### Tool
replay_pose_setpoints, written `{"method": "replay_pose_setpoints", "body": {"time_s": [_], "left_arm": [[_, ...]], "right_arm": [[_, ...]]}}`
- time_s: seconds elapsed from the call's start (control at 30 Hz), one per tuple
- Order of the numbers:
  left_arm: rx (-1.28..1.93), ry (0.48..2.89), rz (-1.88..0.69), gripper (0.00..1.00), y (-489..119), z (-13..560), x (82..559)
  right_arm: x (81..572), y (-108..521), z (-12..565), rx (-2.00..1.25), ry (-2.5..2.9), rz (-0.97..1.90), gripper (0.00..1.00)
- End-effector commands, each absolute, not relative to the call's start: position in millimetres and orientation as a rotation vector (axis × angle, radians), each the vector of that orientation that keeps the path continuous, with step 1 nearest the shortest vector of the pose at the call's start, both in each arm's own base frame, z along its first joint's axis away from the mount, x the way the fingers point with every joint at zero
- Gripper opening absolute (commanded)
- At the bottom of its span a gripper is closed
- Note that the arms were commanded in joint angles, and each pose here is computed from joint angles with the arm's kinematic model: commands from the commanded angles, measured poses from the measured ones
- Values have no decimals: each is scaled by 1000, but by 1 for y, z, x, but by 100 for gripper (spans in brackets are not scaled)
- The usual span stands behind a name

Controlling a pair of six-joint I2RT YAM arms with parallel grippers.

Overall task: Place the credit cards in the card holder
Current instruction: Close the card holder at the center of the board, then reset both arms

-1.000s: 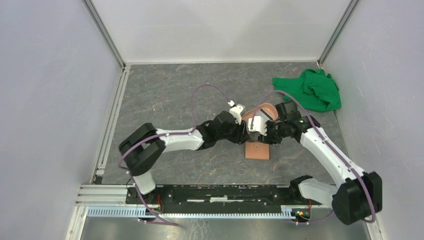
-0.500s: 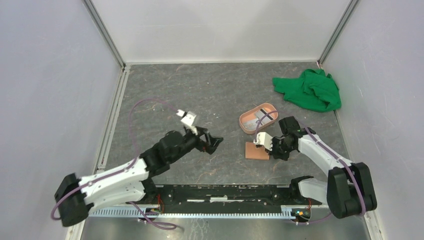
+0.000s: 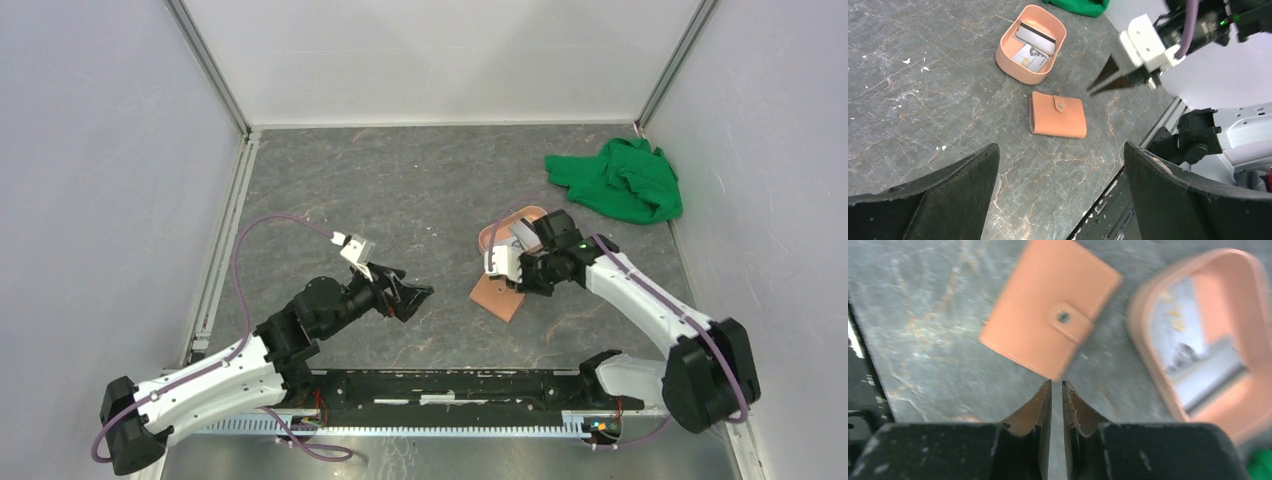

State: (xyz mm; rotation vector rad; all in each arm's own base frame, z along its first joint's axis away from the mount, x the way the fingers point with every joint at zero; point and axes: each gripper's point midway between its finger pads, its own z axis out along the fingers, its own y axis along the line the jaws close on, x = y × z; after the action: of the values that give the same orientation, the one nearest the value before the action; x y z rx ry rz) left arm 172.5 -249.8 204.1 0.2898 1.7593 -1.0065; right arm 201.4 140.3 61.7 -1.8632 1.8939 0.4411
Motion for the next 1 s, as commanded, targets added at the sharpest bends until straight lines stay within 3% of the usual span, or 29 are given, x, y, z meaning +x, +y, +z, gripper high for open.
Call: {"method": "replay_pose_setpoints", "body": {"time_s": [0.0,0.03,0.1,0.17,0.2,0.23,0.43,0.63,0.97], "left_arm": [[279,1721,-1081,100,-253,251,167],[285,1714,-1076,100,-252,259,167],[290,1693,-1068,100,-253,275,170],[304,1702,-1047,100,-253,288,174],[313,1695,-1043,100,-254,297,176],[317,1689,-1037,100,-254,308,180],[298,1674,-1039,100,-242,361,207],[326,1680,-909,100,-225,391,220],[326,1705,-921,100,-221,384,211]], "right_arm": [[240,116,130,-1694,1843,174,21],[247,111,153,-1630,1819,157,23],[260,108,205,-1507,1745,98,37],[272,103,261,-1357,1653,5,64],[279,100,291,-1239,1603,-37,85],[280,98,312,-1154,1565,-39,98],[282,100,354,-856,1577,129,98],[280,70,420,-474,1548,87,98],[267,72,447,-509,1499,94,98]]}}
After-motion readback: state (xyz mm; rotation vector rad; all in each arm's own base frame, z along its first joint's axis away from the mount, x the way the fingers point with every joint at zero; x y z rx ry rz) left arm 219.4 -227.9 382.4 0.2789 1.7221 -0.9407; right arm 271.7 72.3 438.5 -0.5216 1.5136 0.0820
